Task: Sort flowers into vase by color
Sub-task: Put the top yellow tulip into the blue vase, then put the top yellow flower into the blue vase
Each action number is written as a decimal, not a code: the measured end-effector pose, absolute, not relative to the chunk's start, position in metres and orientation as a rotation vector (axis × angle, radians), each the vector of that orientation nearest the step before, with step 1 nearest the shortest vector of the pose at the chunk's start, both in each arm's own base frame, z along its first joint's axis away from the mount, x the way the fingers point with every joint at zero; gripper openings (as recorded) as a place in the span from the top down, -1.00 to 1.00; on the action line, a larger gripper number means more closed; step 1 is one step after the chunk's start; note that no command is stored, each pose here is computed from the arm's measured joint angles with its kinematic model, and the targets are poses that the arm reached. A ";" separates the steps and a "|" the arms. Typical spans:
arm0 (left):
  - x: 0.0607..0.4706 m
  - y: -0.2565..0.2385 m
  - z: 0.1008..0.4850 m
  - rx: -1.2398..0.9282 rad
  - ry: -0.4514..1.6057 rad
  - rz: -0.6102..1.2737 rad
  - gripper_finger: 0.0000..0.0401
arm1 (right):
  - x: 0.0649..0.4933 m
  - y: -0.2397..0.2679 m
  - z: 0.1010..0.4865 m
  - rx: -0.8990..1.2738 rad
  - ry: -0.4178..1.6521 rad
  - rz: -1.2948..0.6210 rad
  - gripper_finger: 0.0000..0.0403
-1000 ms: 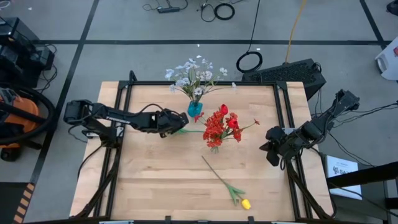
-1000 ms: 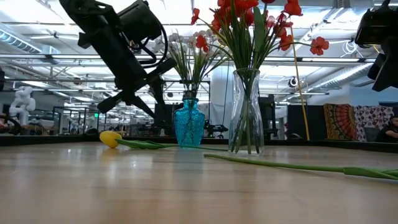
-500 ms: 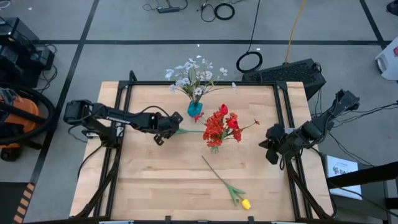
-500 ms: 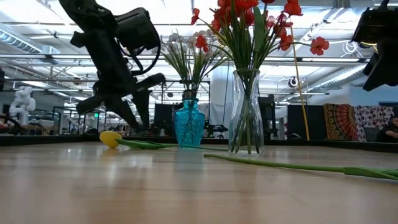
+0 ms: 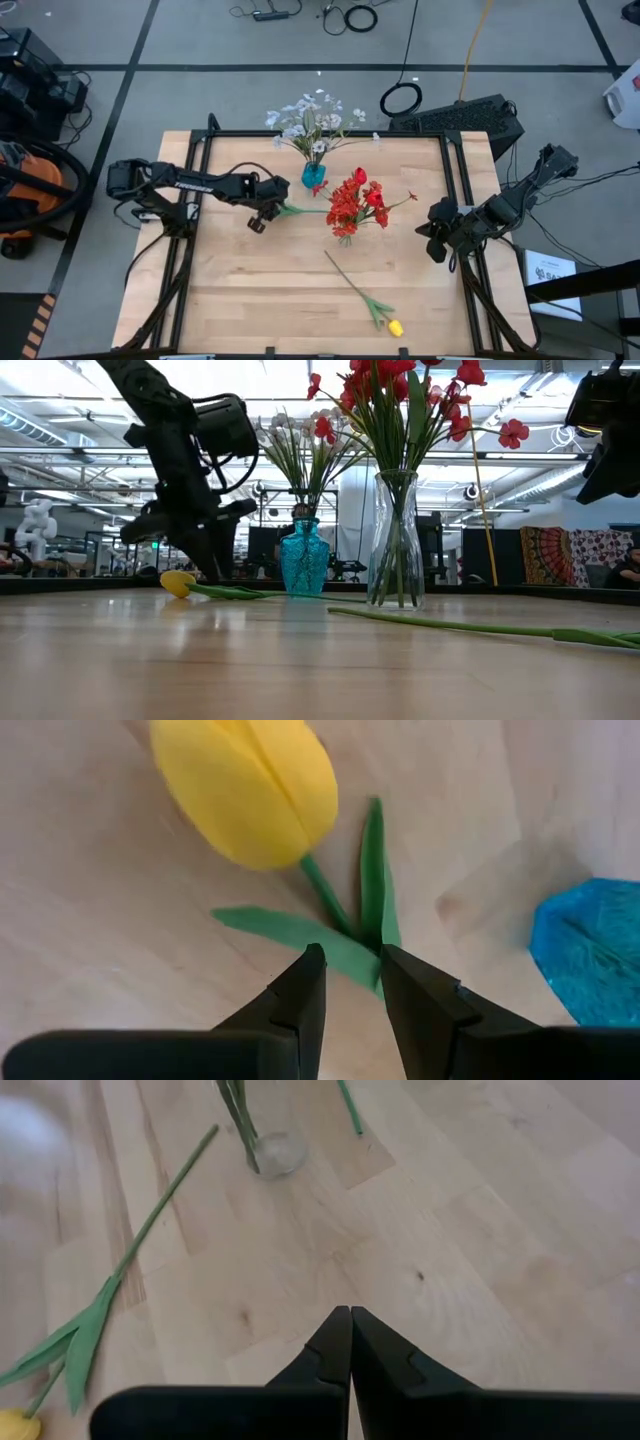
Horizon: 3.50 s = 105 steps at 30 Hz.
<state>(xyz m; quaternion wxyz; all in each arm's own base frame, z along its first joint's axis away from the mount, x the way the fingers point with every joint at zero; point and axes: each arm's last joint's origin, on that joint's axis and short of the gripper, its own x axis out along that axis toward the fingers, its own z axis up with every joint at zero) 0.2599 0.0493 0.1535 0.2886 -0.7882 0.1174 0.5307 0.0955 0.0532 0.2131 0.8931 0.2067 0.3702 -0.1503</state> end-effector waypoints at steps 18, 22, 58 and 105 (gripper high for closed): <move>0.262 0.054 0.128 -2.007 0.369 1.519 0.48 | 0.098 0.055 0.215 0.475 0.742 -0.308 1.00; 0.256 0.056 0.123 -2.006 0.429 1.517 0.48 | 0.098 0.055 0.215 0.479 0.742 -0.310 1.00; 0.209 0.058 0.205 -1.367 0.459 1.098 0.99 | 0.098 0.055 0.215 0.453 0.744 -0.305 1.00; 0.245 0.053 0.172 -1.189 0.720 1.064 0.59 | 0.123 0.071 0.198 0.601 0.717 -0.496 1.00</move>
